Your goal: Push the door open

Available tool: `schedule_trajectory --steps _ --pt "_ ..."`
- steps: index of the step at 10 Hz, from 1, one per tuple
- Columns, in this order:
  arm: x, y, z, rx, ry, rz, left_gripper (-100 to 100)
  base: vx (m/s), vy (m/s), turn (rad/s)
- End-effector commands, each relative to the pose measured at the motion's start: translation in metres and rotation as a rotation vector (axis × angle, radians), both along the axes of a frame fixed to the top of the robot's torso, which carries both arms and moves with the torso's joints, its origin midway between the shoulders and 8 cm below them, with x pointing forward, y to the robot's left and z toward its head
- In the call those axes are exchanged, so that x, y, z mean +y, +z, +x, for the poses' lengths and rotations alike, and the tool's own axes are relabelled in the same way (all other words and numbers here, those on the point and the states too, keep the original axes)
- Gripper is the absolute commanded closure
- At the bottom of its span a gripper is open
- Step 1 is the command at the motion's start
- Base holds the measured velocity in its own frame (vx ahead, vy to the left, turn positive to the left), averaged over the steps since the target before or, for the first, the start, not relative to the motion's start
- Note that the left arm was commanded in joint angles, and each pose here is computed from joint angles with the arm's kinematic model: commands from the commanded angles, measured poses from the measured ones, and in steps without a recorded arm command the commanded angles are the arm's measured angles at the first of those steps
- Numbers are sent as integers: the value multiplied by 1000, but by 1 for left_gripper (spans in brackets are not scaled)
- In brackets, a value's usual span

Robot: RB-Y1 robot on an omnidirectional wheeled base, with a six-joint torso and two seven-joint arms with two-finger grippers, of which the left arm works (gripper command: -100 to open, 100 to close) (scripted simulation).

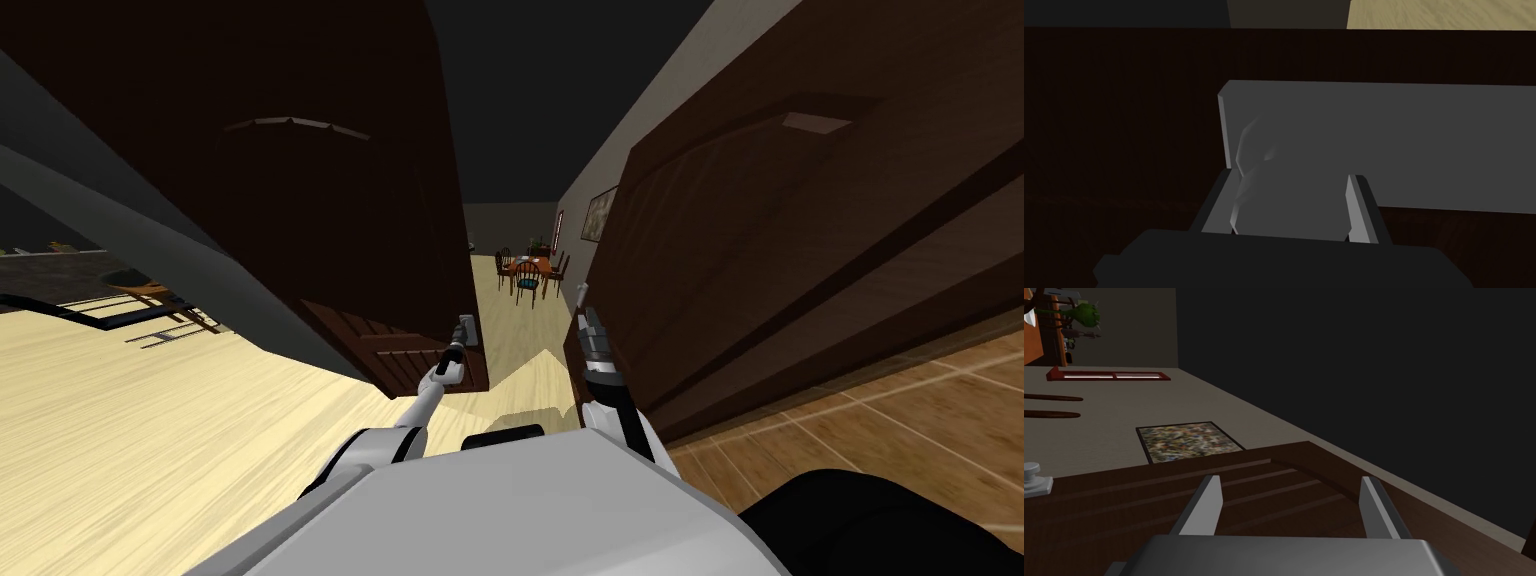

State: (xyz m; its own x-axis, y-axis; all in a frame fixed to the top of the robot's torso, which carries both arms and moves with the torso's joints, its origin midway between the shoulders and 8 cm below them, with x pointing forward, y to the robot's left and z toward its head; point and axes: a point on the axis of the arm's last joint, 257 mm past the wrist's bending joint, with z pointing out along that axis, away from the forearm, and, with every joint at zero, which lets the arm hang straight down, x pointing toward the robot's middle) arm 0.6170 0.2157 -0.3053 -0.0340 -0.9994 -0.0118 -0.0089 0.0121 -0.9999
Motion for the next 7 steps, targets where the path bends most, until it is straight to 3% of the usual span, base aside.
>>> schedule_trajectory --steps 1,7 --pt "10 10 5 -21 17 9 100 162 -42 29" --pt "41 16 7 -32 87 29 100 191 -56 56"
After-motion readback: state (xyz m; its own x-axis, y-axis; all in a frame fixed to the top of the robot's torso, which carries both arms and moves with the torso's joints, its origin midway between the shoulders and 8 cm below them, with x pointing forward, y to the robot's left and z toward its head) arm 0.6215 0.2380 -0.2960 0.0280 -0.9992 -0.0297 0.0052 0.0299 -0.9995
